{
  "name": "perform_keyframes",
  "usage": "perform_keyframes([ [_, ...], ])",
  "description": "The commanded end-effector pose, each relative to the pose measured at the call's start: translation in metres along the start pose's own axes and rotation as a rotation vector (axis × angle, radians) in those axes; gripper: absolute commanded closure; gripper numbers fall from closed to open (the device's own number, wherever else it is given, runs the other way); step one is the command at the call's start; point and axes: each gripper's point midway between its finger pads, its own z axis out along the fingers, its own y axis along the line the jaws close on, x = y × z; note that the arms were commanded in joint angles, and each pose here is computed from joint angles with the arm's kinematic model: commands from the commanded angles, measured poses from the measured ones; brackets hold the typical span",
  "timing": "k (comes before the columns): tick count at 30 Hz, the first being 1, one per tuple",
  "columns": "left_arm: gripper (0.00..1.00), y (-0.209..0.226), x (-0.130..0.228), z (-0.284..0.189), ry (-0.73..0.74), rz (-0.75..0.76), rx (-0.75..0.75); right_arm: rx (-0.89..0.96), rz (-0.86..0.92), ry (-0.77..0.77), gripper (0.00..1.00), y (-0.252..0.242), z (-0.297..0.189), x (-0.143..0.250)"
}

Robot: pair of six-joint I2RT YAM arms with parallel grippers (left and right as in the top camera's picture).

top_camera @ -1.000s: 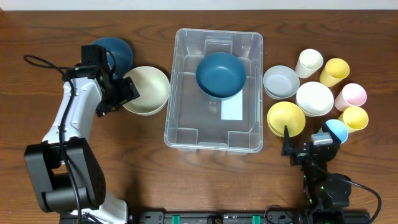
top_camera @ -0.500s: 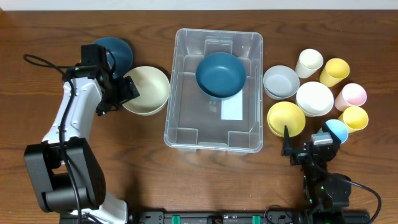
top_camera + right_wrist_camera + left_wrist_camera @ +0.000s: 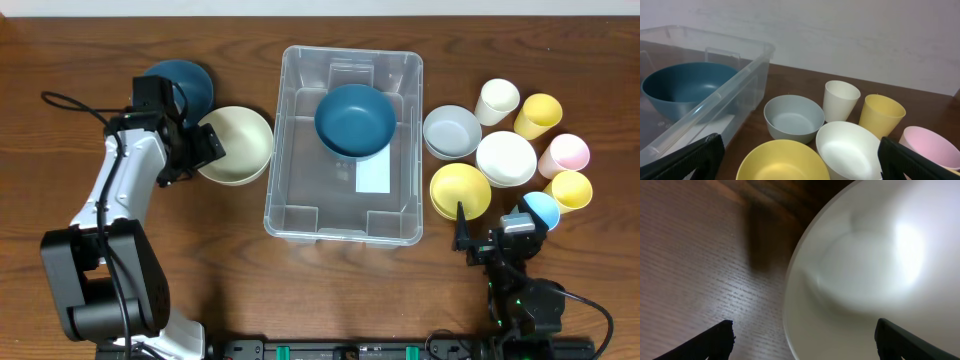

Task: Pack container
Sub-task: 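Move the left gripper to the cream bowl and grasp its rim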

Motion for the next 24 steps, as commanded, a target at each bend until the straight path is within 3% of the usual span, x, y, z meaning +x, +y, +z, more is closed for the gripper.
perform_keyframes([
  [1, 0.1, 0.006, 0.003, 0.006, 0.005, -0.004, -0.016, 0.003, -0.01, 0.001, 0.01, -0.001, 0.0, 0.001],
  [24, 0.13, 0.009, 0.006, 0.027, 0.038, -0.007, -0.029, 0.003, -0.01, 0.001, 0.01, -0.001, 0.0, 0.001],
])
